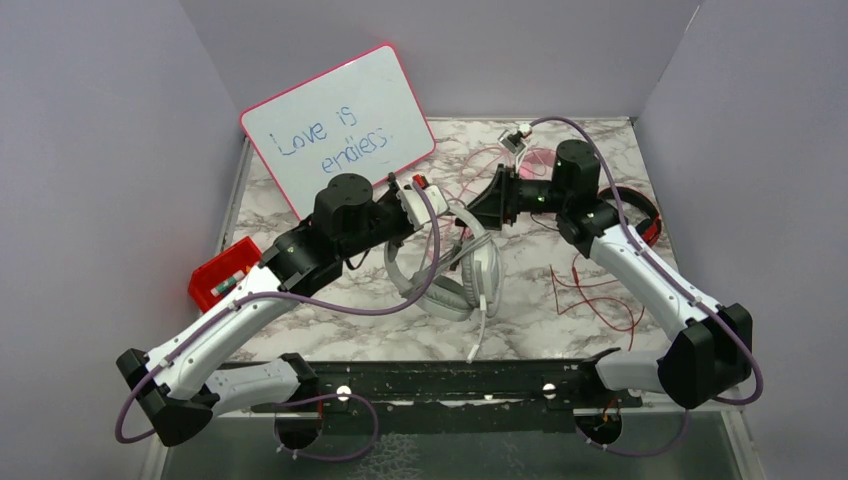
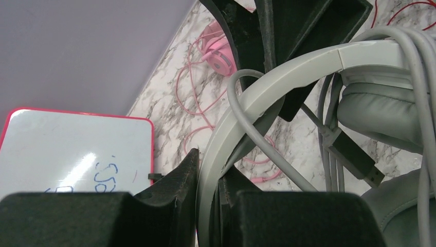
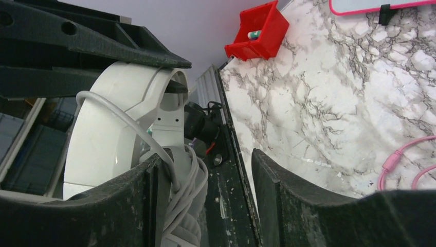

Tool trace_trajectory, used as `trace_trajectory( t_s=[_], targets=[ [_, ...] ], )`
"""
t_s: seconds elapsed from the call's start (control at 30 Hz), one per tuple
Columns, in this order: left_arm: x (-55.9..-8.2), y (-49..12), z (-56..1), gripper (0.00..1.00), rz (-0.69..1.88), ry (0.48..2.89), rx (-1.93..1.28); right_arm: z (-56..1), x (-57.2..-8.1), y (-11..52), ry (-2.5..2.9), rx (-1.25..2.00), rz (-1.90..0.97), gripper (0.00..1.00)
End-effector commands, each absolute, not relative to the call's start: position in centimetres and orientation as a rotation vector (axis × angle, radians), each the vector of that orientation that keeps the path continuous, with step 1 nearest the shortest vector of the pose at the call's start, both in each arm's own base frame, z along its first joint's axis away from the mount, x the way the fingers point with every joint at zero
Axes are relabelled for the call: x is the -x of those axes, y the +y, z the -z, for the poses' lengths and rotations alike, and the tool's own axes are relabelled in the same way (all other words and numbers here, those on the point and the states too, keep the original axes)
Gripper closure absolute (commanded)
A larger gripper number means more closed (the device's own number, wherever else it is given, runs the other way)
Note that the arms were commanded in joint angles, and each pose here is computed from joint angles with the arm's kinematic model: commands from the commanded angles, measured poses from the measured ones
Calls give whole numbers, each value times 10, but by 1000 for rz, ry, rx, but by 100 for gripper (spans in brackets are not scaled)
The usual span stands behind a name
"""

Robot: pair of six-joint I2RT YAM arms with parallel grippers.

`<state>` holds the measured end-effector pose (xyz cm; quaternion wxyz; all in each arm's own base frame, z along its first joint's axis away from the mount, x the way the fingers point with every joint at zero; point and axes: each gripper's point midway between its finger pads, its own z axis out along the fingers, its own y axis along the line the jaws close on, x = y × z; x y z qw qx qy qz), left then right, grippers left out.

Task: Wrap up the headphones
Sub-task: Wrap the headphones cable around the headphones.

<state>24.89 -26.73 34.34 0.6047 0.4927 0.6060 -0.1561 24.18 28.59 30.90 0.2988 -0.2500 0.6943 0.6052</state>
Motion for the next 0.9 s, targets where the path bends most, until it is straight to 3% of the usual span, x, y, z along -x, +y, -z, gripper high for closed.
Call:
trace_trajectory(
  t_s=[0.0, 0.23, 0.27, 0.3, 0.5, 0.7, 0.87],
  targets=[
    [-245, -259, -378, 100, 371, 1344, -1046, -324, -226, 277, 1711, 854, -1583, 35],
    [-249, -247, -364, 100, 328, 1413, -1010, -322, -237, 246, 1710, 835, -1547, 24],
    [-248, -245, -362, 100, 326, 1419, -1006, -320, -241, 244, 1724, 830, -1535, 4],
    [-248, -244, -360, 100, 324, 1426, -1003, -316, -243, 241, 1747, 826, -1535, 1],
    [-253, -229, -353, 100, 254, 1488, -966, -298, -275, 228, 1876, 663, -1368, 0],
    [-270, -215, -331, 100, 143, 1642, -896, -304, -340, 179, 2059, 265, -851, 0],
    [-277, -211, -312, 100, 116, 1722, -839, -323, -354, 212, 2085, 296, -948, 0]
  ],
)
